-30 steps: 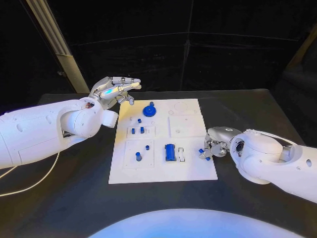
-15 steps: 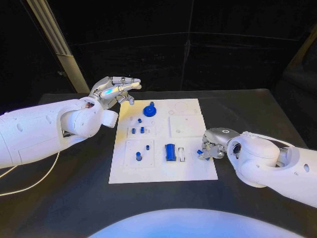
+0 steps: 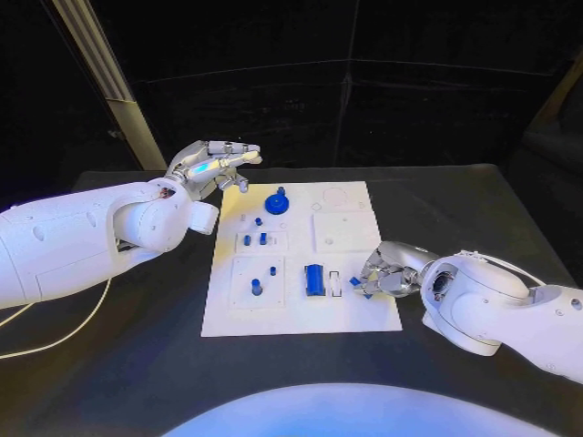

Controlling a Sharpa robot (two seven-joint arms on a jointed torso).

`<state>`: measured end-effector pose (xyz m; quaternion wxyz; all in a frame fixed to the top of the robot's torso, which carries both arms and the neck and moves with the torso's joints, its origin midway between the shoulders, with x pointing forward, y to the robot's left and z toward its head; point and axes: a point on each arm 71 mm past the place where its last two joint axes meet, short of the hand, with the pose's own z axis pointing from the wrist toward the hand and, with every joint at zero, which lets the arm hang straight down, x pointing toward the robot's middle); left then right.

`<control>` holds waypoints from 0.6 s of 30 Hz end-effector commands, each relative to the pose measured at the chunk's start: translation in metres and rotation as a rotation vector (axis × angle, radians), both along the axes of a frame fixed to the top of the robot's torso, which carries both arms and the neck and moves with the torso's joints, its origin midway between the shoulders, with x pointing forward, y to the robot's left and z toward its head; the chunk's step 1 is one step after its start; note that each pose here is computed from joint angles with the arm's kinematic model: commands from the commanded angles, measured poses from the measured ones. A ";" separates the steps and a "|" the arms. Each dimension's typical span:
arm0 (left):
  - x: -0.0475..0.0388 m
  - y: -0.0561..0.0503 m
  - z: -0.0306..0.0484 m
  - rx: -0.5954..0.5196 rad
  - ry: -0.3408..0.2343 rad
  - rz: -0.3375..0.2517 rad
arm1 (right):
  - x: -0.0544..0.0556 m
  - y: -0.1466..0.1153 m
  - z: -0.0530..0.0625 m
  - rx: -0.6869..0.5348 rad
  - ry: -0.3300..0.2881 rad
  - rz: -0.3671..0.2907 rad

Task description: Assemble the parts on the task board

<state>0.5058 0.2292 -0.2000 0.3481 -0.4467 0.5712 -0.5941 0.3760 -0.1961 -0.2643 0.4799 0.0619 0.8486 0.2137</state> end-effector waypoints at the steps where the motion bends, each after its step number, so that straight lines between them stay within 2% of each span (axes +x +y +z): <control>1: -0.0003 -0.001 0.0015 -0.008 -0.004 -0.009 | 0.000 0.003 0.002 0.131 0.031 -0.046; 6: -0.0005 -0.002 0.0016 -0.009 -0.004 -0.011 | 0.000 0.008 0.000 0.149 0.053 -0.053; 12: -0.0007 -0.002 0.0017 -0.009 -0.003 -0.014 | 0.003 0.012 0.000 0.165 0.047 -0.085; 18: -0.0008 -0.003 0.0018 -0.010 -0.002 -0.015 | 0.004 0.016 -0.004 0.139 0.073 -0.088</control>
